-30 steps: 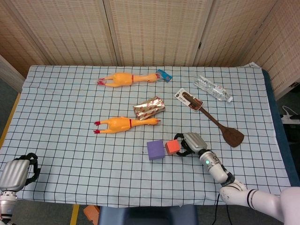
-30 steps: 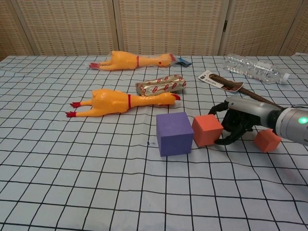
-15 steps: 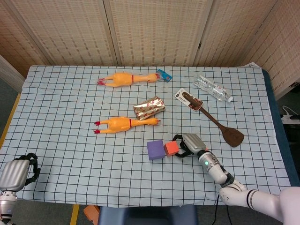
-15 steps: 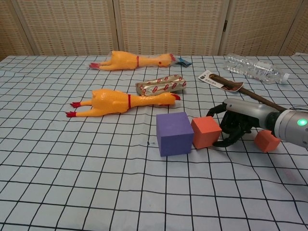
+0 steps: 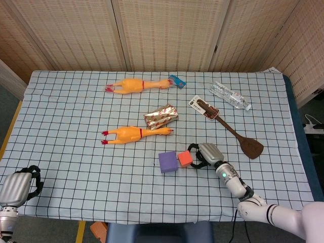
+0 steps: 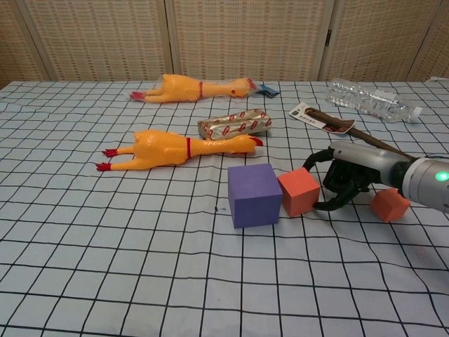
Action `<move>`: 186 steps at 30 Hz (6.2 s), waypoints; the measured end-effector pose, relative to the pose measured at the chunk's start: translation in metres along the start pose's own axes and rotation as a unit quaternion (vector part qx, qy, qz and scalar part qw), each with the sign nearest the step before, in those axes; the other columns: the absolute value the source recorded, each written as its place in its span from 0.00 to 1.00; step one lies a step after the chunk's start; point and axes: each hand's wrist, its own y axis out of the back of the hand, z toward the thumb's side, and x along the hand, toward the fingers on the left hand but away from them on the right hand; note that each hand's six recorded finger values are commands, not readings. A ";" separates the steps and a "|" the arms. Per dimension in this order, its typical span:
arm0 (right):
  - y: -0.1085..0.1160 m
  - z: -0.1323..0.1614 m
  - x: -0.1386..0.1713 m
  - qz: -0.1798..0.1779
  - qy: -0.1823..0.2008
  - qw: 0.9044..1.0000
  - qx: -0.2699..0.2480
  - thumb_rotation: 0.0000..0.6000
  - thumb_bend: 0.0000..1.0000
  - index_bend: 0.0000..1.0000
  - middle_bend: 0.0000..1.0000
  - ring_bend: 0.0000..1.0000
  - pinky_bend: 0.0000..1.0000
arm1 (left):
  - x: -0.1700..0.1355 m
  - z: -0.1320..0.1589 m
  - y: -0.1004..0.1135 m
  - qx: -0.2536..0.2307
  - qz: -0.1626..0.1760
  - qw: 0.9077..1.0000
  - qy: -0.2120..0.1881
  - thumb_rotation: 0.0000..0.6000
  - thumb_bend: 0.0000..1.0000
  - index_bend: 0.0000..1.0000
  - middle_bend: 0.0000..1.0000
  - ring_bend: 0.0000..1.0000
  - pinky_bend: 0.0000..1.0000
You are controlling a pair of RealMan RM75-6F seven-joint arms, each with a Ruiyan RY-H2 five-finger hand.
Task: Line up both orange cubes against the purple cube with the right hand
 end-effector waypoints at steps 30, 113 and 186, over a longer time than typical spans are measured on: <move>0.029 -0.006 0.044 0.031 -0.061 0.997 0.045 1.00 0.54 0.34 0.94 0.86 0.91 | 0.000 0.000 -0.002 0.002 -0.006 1.000 0.001 1.00 0.41 0.26 0.36 0.39 0.51; -0.008 0.004 0.021 0.040 0.009 0.999 0.001 1.00 0.62 0.37 0.95 0.87 0.91 | -0.001 0.001 -0.002 0.001 -0.014 1.000 0.001 1.00 0.41 0.26 0.37 0.39 0.51; 0.028 -0.052 0.069 0.000 -0.067 0.987 0.147 1.00 0.15 0.38 0.95 0.87 0.91 | -0.001 -0.001 -0.002 0.000 -0.018 1.000 0.010 1.00 0.41 0.26 0.37 0.40 0.51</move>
